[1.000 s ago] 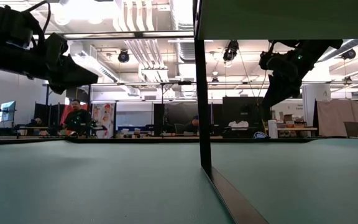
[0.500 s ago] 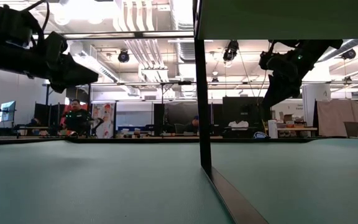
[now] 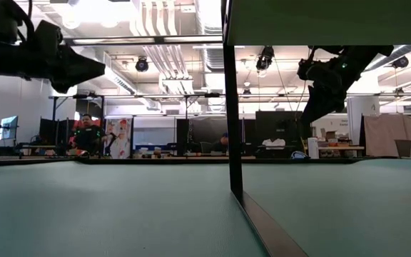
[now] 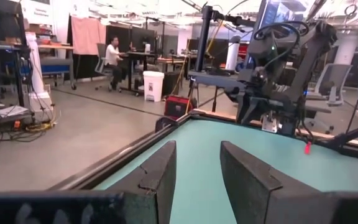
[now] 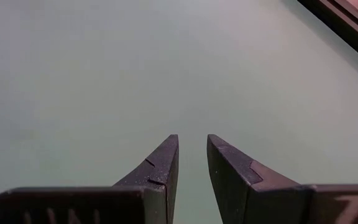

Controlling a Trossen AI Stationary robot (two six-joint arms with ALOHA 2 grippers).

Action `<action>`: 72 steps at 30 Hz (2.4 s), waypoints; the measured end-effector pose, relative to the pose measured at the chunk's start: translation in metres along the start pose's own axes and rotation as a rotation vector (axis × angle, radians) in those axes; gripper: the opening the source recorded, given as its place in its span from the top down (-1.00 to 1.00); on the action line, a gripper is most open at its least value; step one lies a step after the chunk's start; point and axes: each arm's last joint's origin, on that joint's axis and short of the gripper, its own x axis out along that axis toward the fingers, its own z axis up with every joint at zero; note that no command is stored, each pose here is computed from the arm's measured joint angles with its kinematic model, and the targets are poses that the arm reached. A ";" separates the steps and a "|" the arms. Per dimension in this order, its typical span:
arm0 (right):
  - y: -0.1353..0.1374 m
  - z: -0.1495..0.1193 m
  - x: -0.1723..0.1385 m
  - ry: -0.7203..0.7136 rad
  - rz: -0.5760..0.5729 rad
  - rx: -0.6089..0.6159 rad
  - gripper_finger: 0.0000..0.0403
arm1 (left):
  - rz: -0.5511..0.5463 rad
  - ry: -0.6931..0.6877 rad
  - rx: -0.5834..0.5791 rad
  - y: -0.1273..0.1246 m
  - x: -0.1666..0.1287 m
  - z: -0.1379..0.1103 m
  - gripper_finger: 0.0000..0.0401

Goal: Place coffee mugs
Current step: Return to Home Position

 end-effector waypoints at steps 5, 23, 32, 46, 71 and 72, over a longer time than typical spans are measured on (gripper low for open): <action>0.000 0.000 0.000 0.000 0.000 0.000 0.64 | 0.003 0.034 -0.008 -0.001 -0.006 -0.004 0.47; 0.000 0.000 0.000 0.000 0.000 0.000 0.64 | 0.005 0.063 -0.015 -0.001 -0.010 -0.014 0.47; 0.000 0.000 0.000 0.000 0.000 0.000 0.64 | 0.005 0.063 -0.015 -0.001 -0.010 -0.014 0.47; 0.000 0.000 0.000 0.000 0.000 0.000 0.64 | 0.005 0.034 -0.011 0.000 -0.008 -0.021 0.46; 0.000 0.000 0.000 0.000 0.000 0.000 0.64 | 0.010 0.036 -0.012 0.000 -0.008 -0.021 0.46; 0.000 0.000 0.000 0.000 0.000 0.000 0.64 | 0.010 0.036 -0.012 0.000 -0.008 -0.021 0.46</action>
